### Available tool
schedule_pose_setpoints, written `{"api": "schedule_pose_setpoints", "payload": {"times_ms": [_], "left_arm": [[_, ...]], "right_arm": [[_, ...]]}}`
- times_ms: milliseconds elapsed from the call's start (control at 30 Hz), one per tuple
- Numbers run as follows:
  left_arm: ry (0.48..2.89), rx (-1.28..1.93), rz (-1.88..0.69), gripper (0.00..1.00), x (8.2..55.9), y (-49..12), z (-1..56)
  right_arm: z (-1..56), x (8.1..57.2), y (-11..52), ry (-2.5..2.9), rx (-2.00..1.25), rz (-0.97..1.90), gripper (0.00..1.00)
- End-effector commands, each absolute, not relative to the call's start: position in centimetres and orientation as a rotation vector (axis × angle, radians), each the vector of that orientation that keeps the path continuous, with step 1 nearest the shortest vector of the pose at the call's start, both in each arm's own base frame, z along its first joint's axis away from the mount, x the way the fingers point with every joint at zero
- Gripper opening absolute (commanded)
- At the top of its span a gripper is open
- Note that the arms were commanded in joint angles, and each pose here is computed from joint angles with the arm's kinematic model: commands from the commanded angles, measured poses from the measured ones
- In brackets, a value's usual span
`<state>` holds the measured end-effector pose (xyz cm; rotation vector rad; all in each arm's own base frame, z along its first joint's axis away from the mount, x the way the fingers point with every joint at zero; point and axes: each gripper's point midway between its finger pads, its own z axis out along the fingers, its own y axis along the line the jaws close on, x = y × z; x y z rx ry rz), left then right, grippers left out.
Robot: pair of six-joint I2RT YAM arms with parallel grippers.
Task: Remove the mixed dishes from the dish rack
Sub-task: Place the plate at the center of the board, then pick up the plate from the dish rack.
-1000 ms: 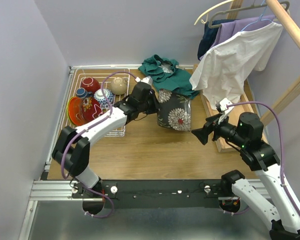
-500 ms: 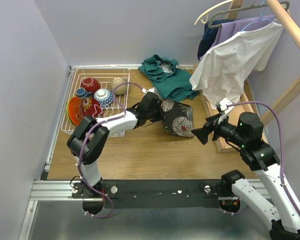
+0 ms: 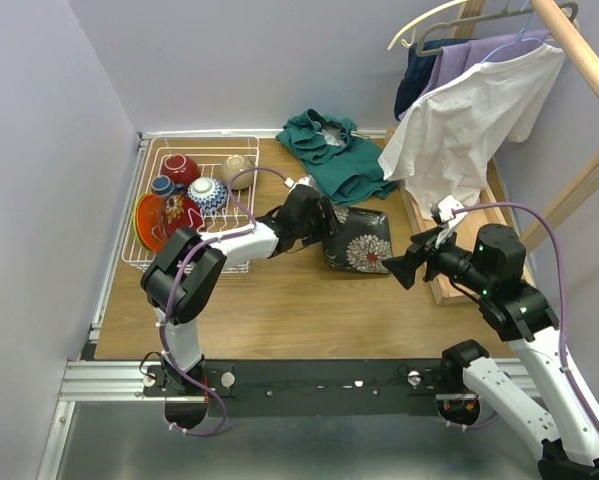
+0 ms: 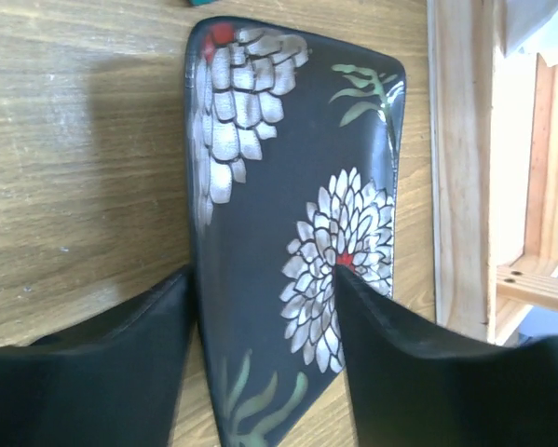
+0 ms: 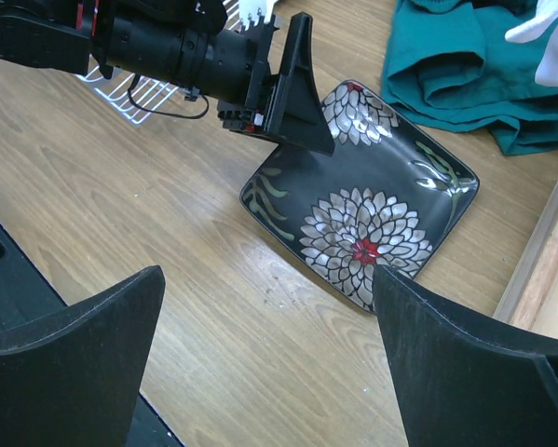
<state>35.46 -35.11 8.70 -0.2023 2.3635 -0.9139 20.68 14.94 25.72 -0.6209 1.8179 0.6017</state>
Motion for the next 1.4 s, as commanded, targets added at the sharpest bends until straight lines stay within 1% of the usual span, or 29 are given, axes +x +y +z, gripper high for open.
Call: {"api": "schedule_pose_setpoints", "payload": {"times_ms": [0,33,67,300,633,833,967,1033,1067,1233,1367], "left_arm": [[2.315,-0.164,-0.957,0.78,36.3,-36.4,10.6],[2.328,-0.162,-0.951,0.80,36.2,-36.3,10.3],[2.330,-0.158,-0.951,0.85,36.2,-36.4,10.3],[2.391,-0.118,-0.855,0.98,36.3,-35.9,9.6],[2.427,-0.024,-0.523,0.99,36.6,-31.7,10.7],[2.364,0.073,-0.342,0.99,36.7,-28.5,14.4],[2.266,0.111,-0.151,0.99,37.2,-24.7,18.9],[2.267,0.153,-0.048,0.99,37.0,-22.6,19.8],[2.249,0.152,-0.030,0.99,37.1,-21.9,21.1],[2.234,0.129,0.150,0.99,37.1,-16.4,23.6],[2.246,0.036,0.221,0.99,36.7,-11.6,24.5]], "right_arm": [[25.6,20.6,15.2,1.822,-0.619,0.613,1.00],[25.6,20.6,15.1,1.821,-0.619,0.613,1.00],[25.6,20.6,15.2,1.823,-0.617,0.614,1.00],[25.3,20.6,15.1,1.829,-0.617,0.611,1.00],[24.9,20.7,15.1,1.839,-0.616,0.610,1.00],[24.8,20.8,15.3,1.839,-0.623,0.619,1.00],[24.6,20.8,15.5,1.841,-0.631,0.631,1.00],[24.5,20.8,15.6,1.844,-0.635,0.637,1.00],[24.4,20.8,15.7,1.841,-0.639,0.643,1.00],[24.4,20.8,16.0,1.837,-0.651,0.661,1.00],[24.4,20.7,16.2,1.836,-0.657,0.669,1.00]]}}
